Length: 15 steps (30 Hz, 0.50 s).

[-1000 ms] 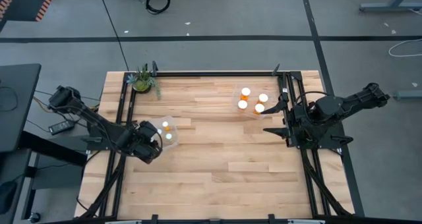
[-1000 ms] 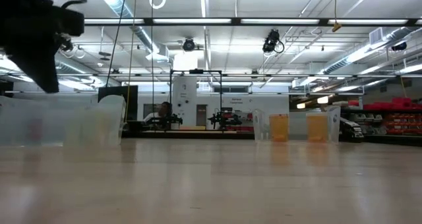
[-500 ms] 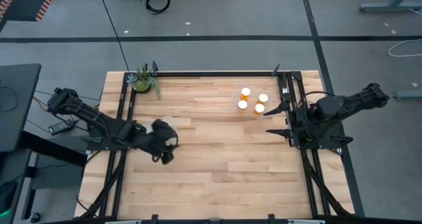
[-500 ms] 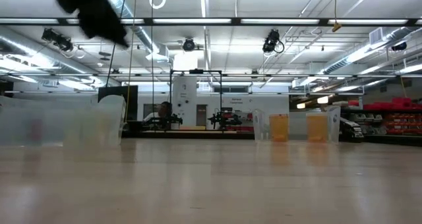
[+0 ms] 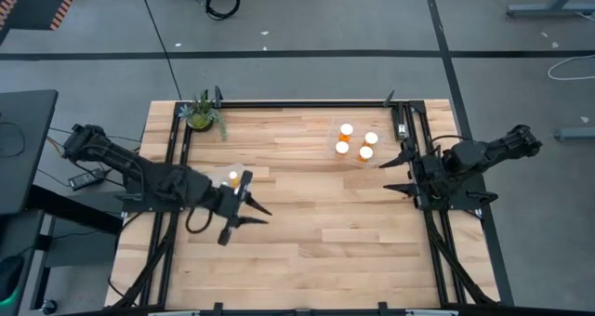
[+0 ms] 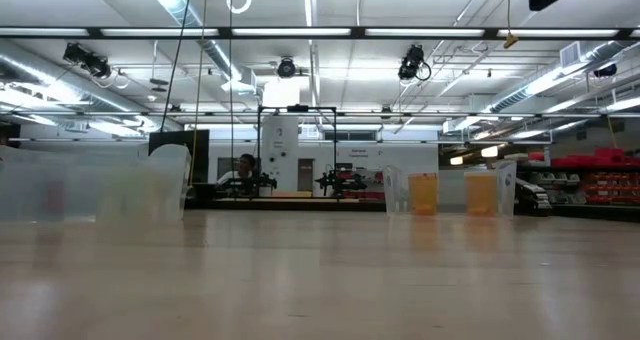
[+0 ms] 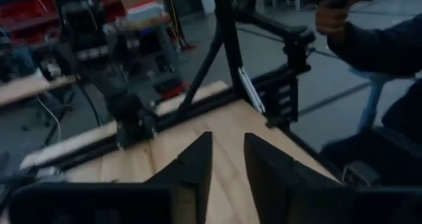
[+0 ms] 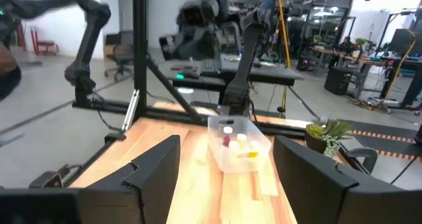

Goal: Pick and place medicine bottles into bin by pill shape (circle, oval)
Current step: Return to Home Position

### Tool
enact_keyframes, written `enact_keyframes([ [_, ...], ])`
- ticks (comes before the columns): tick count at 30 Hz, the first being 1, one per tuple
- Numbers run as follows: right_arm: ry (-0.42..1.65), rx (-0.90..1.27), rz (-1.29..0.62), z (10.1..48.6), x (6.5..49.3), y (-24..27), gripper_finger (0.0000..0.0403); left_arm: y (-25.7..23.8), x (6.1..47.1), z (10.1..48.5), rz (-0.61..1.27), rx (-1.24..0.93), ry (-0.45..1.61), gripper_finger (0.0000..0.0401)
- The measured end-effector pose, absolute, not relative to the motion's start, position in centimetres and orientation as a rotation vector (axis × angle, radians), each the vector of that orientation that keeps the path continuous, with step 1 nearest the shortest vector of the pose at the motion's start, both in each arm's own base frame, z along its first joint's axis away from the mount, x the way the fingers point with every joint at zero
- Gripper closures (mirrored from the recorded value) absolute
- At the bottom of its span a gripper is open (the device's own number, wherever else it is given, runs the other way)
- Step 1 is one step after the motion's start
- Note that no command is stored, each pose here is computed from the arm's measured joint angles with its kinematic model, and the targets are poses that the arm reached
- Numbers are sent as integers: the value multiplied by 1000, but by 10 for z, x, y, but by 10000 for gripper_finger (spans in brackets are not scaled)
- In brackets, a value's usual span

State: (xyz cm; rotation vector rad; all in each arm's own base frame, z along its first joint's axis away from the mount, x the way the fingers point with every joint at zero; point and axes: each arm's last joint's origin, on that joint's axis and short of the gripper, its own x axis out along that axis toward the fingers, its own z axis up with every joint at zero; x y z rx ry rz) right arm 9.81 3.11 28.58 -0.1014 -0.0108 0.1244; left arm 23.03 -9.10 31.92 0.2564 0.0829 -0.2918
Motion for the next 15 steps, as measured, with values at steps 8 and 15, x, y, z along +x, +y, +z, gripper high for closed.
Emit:
enact_keyframes([
  [8,-44,-67,123,268,91,28,165,-42,230,317,-296,232,178,381],
  [15,-53,6,101,238,93,28,167,-18,229,298,-232,186,332,389],
])
